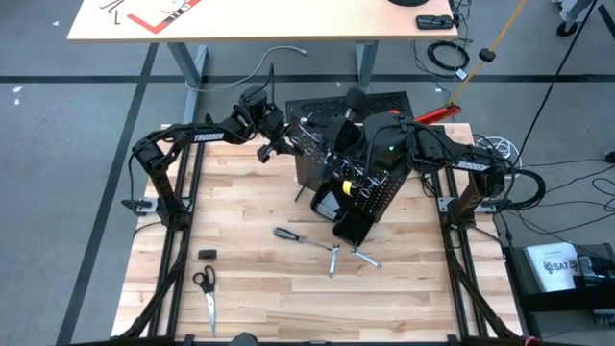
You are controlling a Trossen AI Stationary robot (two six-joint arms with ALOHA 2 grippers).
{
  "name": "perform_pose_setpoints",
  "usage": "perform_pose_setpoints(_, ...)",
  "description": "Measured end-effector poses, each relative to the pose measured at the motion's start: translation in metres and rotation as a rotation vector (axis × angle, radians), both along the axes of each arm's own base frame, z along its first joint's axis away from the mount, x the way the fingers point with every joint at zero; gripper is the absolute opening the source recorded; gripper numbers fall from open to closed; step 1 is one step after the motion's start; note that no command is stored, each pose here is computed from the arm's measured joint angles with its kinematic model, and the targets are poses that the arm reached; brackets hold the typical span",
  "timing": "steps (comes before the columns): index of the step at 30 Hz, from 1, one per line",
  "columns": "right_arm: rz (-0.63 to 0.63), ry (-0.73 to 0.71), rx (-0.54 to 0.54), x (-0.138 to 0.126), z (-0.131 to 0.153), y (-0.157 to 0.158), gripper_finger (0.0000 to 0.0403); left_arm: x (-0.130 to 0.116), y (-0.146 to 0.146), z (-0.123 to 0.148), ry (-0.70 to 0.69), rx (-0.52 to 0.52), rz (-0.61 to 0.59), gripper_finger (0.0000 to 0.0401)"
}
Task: Hang tools onto peg board
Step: Unhang the pliers from the pegboard
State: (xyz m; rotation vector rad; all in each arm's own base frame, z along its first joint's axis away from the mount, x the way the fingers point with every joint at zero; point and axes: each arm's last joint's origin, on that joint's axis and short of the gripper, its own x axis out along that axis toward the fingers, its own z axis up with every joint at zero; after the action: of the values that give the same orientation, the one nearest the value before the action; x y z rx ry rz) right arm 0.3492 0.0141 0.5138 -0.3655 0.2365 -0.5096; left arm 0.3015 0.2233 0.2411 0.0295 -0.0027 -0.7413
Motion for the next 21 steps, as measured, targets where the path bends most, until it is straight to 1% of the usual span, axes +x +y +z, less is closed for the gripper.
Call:
perform_pose_setpoints(7, 0.057, 0.02, -0.035, 0.001, 0.0, 0.001, 0.0013, -0.001, 0.0, 0.0, -0.018, 0.016, -0.029, 0.0084)
perform_pose_setpoints(17, 0.077, 0.013, -0.031, 0.001, 0.001, 0.003, 0.0013, 0.0, -0.001, 0.007, -0.11, 0.097, -0.028, 0.0084)
perform_pose_setpoints(21, 0.123, 0.005, -0.013, 0.002, 0.0, 0.006, 0.0013, 0.0, 0.0, 0.01, -0.161, 0.147, -0.014, 0.0084)
